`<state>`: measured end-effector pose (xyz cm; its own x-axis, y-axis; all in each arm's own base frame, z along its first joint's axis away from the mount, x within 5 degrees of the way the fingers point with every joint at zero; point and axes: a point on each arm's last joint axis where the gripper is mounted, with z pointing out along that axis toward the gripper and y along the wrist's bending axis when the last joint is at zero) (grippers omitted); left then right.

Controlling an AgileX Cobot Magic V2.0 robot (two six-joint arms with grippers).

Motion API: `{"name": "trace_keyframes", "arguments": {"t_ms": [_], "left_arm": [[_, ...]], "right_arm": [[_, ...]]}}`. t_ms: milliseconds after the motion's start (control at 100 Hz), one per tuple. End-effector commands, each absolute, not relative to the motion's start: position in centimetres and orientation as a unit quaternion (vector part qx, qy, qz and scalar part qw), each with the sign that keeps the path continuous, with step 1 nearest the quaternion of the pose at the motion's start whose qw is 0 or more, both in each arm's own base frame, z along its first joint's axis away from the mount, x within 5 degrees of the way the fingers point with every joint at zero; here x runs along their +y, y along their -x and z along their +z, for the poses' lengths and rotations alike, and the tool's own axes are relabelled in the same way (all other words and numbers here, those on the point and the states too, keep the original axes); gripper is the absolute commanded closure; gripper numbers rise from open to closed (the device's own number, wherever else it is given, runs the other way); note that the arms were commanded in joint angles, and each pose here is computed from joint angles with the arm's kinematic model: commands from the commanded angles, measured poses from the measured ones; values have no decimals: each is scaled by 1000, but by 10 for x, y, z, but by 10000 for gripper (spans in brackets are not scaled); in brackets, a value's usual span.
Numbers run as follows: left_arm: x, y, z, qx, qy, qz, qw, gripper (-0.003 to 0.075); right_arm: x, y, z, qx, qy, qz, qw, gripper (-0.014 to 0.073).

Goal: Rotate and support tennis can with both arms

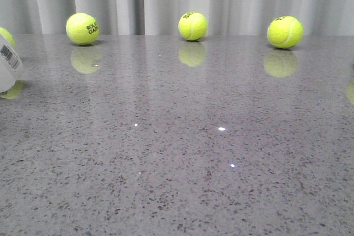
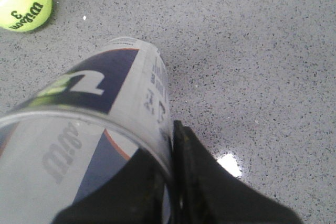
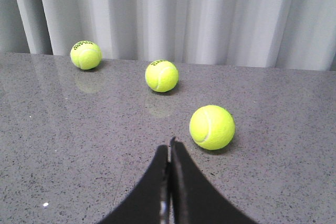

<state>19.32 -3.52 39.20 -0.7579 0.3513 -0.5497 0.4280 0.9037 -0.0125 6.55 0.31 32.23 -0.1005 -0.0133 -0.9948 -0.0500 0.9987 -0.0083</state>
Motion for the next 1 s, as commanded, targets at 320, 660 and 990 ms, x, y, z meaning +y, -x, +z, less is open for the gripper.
{"name": "trace_keyframes", "arguments": {"t_ms": [320,660,990], "left_arm": [[-40,-205,396,934,-199,-90,284,254],[-44,-257,410,935,-209,-88,274,248],[-46,-272,426,927,-211,-85,299,248]], "right_arm": [[3,-64,338,704,19,13,710,663],[3,-64,338,704,19,13,710,663],[3,-64,338,704,19,13,710,663]]}}
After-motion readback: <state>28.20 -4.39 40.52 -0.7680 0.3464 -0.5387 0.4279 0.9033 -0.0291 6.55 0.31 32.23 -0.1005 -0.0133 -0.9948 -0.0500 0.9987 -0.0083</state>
